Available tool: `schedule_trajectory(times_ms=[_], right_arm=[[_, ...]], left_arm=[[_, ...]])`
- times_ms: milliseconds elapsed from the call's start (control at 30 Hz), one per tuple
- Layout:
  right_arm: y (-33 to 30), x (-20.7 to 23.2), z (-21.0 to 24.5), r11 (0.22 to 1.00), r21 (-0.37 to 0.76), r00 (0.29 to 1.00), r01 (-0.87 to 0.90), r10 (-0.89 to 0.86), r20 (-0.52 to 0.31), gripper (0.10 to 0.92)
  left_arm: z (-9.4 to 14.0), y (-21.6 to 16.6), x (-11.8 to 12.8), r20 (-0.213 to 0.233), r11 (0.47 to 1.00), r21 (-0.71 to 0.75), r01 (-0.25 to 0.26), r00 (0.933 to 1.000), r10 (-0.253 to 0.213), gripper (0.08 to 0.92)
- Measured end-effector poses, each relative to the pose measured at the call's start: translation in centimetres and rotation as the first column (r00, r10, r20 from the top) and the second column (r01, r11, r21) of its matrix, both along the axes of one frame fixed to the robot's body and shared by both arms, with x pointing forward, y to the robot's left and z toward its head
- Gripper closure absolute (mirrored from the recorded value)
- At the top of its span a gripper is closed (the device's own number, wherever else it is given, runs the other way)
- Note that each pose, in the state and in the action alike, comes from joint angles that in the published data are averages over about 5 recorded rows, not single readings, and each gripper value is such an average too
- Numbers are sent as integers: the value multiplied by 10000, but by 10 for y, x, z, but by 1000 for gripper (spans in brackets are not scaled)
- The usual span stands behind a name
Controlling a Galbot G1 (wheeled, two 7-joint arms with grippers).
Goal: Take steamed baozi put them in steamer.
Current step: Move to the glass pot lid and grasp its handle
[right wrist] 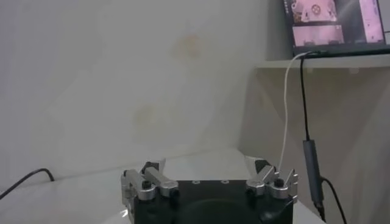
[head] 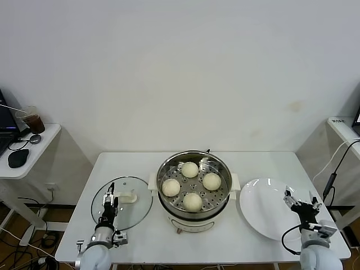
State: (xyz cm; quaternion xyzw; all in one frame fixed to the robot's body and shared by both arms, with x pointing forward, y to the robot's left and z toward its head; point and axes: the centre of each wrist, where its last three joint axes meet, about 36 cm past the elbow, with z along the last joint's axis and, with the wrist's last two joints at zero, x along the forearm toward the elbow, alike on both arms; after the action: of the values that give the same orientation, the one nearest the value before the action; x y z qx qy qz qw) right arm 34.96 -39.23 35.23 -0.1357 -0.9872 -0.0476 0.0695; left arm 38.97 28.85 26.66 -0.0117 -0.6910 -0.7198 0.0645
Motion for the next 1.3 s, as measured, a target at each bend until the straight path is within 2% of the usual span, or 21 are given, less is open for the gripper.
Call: schedule_trajectory(times_ms=[267, 833, 1033, 1300], right_arm=[[2, -3, -3, 10000, 6, 10000, 20, -20, -46, 200], [4, -7, -7, 10000, -6, 9999, 25, -25, -104, 200], [5, -7, -7, 10000, 3, 9999, 9, -9, -121, 200], [8, -7, -9, 10000, 19, 9999, -17, 18, -132, 200]], left_arm=[[-2, -4, 14, -104, 9999, -79, -133, 9999, 132, 177], [-2, -3, 36, -7, 9991, -125, -398, 9992, 398, 183], [-4, -1, 33, -106, 9988, -184, -457, 9989, 455, 310], [-4, -4, 30, -180, 9980, -353, -525, 9985, 519, 553]])
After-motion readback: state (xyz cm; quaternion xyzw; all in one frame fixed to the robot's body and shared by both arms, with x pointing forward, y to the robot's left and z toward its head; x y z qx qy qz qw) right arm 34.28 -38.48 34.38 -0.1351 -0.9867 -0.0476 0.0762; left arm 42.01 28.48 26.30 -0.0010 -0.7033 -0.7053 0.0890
